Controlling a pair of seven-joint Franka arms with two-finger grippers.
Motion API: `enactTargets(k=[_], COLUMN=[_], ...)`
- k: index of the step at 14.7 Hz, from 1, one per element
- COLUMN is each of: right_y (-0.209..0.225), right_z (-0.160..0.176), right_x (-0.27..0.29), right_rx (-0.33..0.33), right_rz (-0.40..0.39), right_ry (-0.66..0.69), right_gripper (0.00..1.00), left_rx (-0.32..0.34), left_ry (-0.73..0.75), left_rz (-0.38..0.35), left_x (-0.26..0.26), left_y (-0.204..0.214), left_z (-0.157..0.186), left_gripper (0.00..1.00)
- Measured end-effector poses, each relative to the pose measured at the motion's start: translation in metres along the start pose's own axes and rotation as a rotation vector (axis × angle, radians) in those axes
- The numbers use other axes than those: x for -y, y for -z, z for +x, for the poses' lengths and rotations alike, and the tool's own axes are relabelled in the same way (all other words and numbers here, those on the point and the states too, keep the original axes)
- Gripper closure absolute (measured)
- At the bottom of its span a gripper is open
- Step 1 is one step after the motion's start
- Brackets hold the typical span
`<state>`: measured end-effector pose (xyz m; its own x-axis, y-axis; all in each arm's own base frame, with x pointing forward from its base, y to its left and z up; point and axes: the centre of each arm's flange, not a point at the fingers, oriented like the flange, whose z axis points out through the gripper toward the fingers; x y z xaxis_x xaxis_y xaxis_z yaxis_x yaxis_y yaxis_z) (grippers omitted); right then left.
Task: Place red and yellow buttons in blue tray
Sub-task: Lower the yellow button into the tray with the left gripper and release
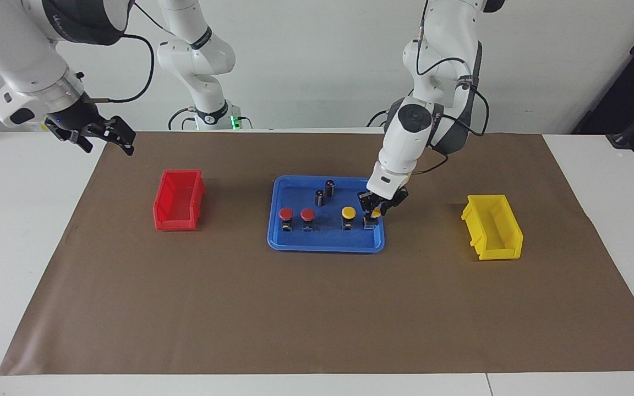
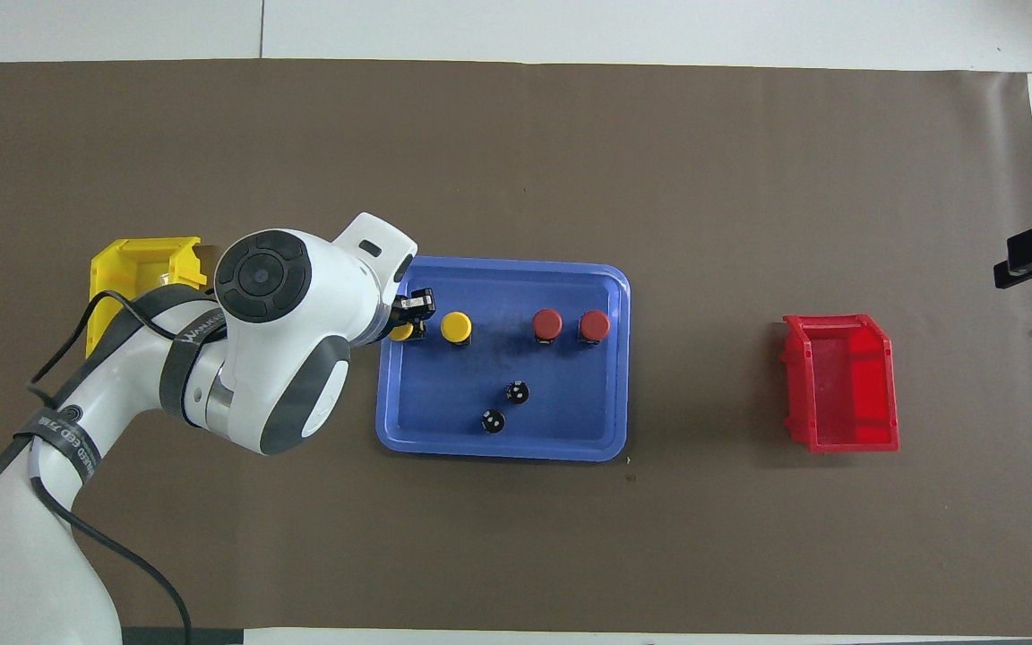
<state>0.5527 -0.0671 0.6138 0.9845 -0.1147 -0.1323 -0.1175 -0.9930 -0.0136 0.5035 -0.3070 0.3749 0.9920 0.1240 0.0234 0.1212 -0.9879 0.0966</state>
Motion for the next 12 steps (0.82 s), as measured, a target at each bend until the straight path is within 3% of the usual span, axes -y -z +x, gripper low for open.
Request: enactTargets(k=[2,5,7,9,12], right_y=[0.000,0.000,0.000,0.000,0.000], right_z=[0.000,0.000,0.000,0.000,0.000], right_x=[0.005,0.011,0.011,0.011,0.011], right_rx=[0.000,0.000,0.001,0.001,0.001], right_rz=[-0.001,-0.002,-0.002,-0.002,-0.002], right_ry=[0.010,0.020,0.020,0.020,0.020], right_gripper=[0.00,0.00,0.00,0.00,0.00], left_rx=[0.004,0.004,0.007,0.019,0.079], left_ry=[0.004,0.005,0.005,0.005,-0.008], left_rz=[0.004,0.004,0.006,0.015,0.054], left_x=[0.001,0.001,0.001,0.001,0.010], left_y=[0.007,0.013,0.013,0.018,0.064], left_z=[0.003,0.003,0.003,0.004,0.017], left_gripper=[0.55,0.27,0.04,0.00,0.00])
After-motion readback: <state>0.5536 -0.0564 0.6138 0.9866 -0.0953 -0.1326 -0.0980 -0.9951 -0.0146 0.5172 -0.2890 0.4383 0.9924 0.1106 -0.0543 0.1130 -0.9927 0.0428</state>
